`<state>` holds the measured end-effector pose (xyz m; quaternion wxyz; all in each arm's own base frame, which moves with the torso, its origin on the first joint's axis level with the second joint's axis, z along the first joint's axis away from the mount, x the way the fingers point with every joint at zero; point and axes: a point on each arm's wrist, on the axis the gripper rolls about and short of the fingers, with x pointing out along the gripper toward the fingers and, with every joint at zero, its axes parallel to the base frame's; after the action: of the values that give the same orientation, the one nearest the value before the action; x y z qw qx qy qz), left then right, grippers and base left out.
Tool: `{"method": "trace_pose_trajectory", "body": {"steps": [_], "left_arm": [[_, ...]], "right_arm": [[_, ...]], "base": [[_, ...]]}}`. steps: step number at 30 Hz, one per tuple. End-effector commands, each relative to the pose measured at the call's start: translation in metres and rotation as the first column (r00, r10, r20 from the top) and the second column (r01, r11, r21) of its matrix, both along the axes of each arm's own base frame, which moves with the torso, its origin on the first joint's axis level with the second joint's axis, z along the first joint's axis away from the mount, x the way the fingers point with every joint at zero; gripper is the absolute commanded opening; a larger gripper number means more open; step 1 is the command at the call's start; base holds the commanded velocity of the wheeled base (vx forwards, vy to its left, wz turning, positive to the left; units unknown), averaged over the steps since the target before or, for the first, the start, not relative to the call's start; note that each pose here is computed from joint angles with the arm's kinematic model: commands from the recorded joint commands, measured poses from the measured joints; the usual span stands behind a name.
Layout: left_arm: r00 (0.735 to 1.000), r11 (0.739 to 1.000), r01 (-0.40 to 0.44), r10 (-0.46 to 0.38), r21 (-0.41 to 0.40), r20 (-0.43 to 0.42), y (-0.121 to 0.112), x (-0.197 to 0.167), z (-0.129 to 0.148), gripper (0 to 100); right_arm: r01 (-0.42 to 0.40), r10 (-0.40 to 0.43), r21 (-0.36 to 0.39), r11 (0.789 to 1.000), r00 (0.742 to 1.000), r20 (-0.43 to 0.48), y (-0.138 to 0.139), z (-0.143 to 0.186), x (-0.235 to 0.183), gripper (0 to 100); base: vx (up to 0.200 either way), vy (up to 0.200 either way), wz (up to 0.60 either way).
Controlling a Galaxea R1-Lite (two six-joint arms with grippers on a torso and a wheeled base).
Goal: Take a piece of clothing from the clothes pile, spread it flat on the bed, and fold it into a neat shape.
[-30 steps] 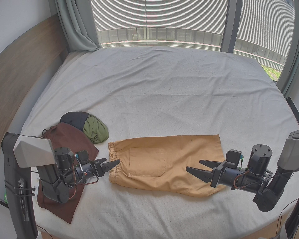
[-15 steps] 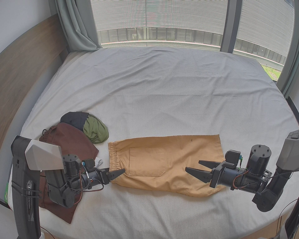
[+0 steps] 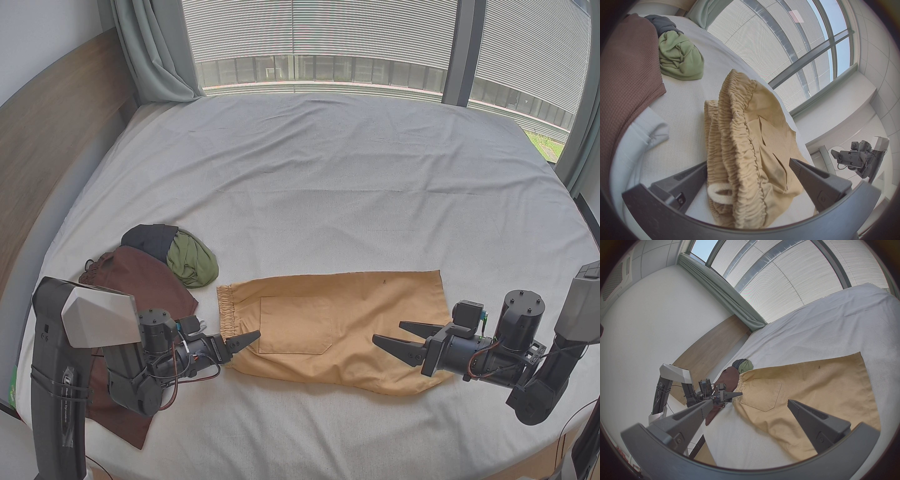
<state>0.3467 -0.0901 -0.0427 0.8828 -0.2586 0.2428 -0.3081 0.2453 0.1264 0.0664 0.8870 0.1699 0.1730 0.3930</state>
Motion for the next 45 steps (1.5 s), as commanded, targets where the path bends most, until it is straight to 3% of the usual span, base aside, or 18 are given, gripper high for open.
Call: {"method": "trace_pose_trajectory", "body": {"steps": [1,6,7,29,45], "left_arm": [[1.000,1.000,-0.010,0.010,0.003,-0.003,-0.003,0.003,-0.006,100],[1.000,1.000,-0.015,0.015,0.004,-0.004,-0.003,0.003,-0.006,100],[1.000,1.000,-0.015,0.015,0.004,-0.004,-0.003,0.003,-0.006,0],[0.999,1.000,-0.025,0.026,-0.015,0.036,0.010,0.004,0.014,0],[0.999,0.995,-0.030,0.033,-0.090,0.032,0.037,-0.017,0.058,0]], "right_arm": [[0.005,-0.005,0.000,1.000,1.000,0.000,-0.001,0.000,0.001,100],[0.000,0.000,0.000,1.000,1.000,0.000,0.000,0.000,0.000,100],[0.000,0.000,-0.001,1.000,1.000,-0.002,0.000,0.000,0.000,100],[-0.001,0.000,-0.013,1.000,1.000,-0.024,0.000,-0.006,-0.001,100],[0.009,-0.010,-0.045,0.999,1.000,-0.011,0.000,-0.010,-0.001,100]], "base": [[0.000,0.000,0.00],[0.000,0.000,0.00],[0.000,0.000,0.00],[0.000,0.000,0.00],[0.000,0.000,0.00]]}}
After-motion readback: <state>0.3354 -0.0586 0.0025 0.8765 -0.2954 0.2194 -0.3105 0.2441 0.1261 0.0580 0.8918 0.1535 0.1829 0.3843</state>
